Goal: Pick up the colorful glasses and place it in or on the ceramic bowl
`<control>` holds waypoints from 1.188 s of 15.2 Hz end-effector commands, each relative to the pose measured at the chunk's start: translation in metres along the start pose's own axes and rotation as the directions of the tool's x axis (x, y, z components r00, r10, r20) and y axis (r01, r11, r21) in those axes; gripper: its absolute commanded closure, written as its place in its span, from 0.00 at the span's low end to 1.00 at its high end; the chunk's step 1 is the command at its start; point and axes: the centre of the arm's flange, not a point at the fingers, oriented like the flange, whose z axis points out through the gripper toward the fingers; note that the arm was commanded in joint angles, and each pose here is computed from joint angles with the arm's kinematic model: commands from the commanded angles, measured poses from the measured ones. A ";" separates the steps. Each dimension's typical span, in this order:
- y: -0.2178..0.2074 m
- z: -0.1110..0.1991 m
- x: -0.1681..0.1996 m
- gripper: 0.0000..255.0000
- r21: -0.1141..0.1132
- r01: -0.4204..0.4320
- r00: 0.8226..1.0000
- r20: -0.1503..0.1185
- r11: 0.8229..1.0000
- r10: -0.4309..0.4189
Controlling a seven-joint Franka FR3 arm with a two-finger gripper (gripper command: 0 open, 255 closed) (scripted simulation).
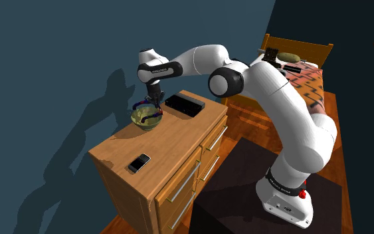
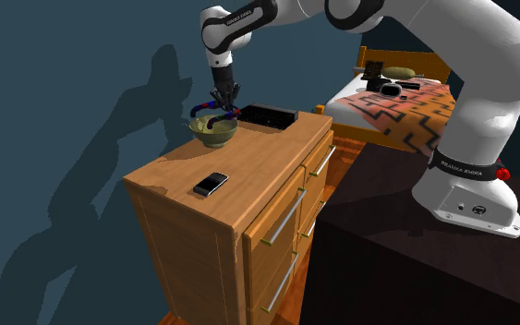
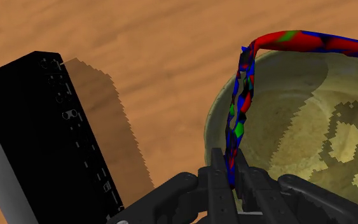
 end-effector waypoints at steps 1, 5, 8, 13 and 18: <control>0.000 0.000 0.000 1.00 0.000 0.000 1.000 0.000 1.000 0.000; 0.000 0.000 0.000 0.00 0.000 0.000 1.000 0.000 1.000 0.000; 0.000 -0.013 0.000 0.00 0.000 0.000 1.000 0.000 1.000 0.000; 0.000 -0.050 0.000 0.00 0.000 0.000 1.000 0.000 1.000 0.000; 0.000 -0.050 0.000 0.00 0.000 0.000 1.000 0.000 1.000 0.000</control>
